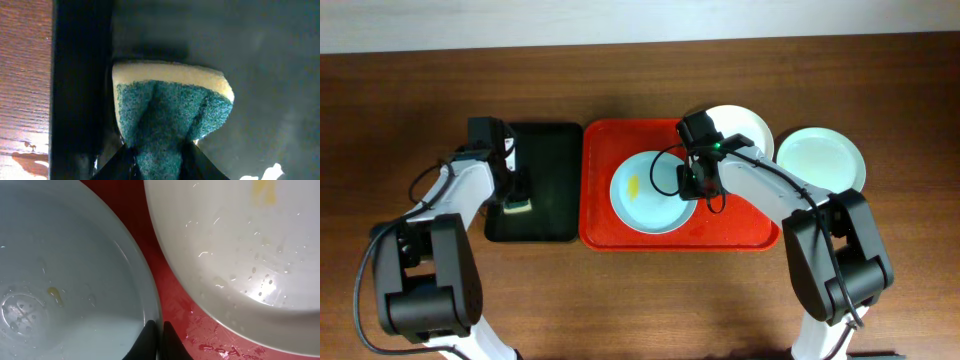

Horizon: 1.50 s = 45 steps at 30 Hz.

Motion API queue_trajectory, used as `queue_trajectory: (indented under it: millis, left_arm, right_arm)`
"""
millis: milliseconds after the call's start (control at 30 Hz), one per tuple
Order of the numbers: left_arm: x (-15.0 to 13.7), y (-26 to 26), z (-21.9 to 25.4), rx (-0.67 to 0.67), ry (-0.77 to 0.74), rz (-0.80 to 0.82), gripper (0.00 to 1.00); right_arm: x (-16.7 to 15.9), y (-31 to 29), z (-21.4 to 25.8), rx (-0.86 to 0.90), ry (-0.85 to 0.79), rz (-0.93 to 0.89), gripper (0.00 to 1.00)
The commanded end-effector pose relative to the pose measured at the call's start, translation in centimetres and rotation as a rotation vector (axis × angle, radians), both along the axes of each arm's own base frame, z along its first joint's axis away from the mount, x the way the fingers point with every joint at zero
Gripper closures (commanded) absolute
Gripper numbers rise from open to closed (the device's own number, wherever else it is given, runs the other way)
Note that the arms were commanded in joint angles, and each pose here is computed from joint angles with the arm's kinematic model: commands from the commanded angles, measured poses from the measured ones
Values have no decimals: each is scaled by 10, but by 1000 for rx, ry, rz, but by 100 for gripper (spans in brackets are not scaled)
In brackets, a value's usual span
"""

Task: Clean dirty plates on tray and stack at the side
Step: 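Lift the sponge with the left gripper toward the light-blue plate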

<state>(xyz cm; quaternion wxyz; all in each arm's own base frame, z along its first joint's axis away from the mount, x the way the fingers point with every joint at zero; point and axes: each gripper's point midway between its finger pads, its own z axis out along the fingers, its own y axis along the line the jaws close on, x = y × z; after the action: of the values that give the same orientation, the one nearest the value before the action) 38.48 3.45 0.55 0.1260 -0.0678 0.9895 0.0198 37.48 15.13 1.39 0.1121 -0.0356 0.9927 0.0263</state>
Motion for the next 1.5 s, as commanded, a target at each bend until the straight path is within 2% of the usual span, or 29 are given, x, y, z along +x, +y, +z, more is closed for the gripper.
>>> queue_trajectory:
  millis: [0,33,67,233,367,500,533,600,867,967,1467]
  left_arm:
    - [-16,1,-14,8,58,-9,75]
    - [-16,0,-14,4,57,-11,86]
    - [-16,-1,-14,1,54,-11,100]
    - [-4,0,7,2,42,-12,100]
    - [12,-4,58,-22,-7,-19,100]
    - [23,-20,112,-87,-146,-53,100]
    - [23,-22,121,-86,-167,-59,100]
    - [22,-25,133,-83,-198,-67,100]
    - [19,-25,133,-84,-191,-67,100]
    - [18,-25,133,-84,-190,-67,100]
    - [18,-25,133,-84,-190,-67,100]
  right_arm:
    - [7,-4,12,-13,-38,-9,95]
    - [7,-4,12,-13,-38,-9,95]
    - [7,-4,12,-13,-38,-9,95]
    - [7,-4,12,-13,-38,-9,95]
    - [7,-4,12,-14,-39,-9,95]
    - [7,-4,12,-14,-39,-9,94]
    - [7,-4,12,-13,-38,-9,88]
    - [7,-4,12,-13,-38,-9,84]
    - [5,1,12,15,-30,-1,85]
    - [5,1,12,15,-30,-1,96]
    - [2,12,13,77,-8,15,96]
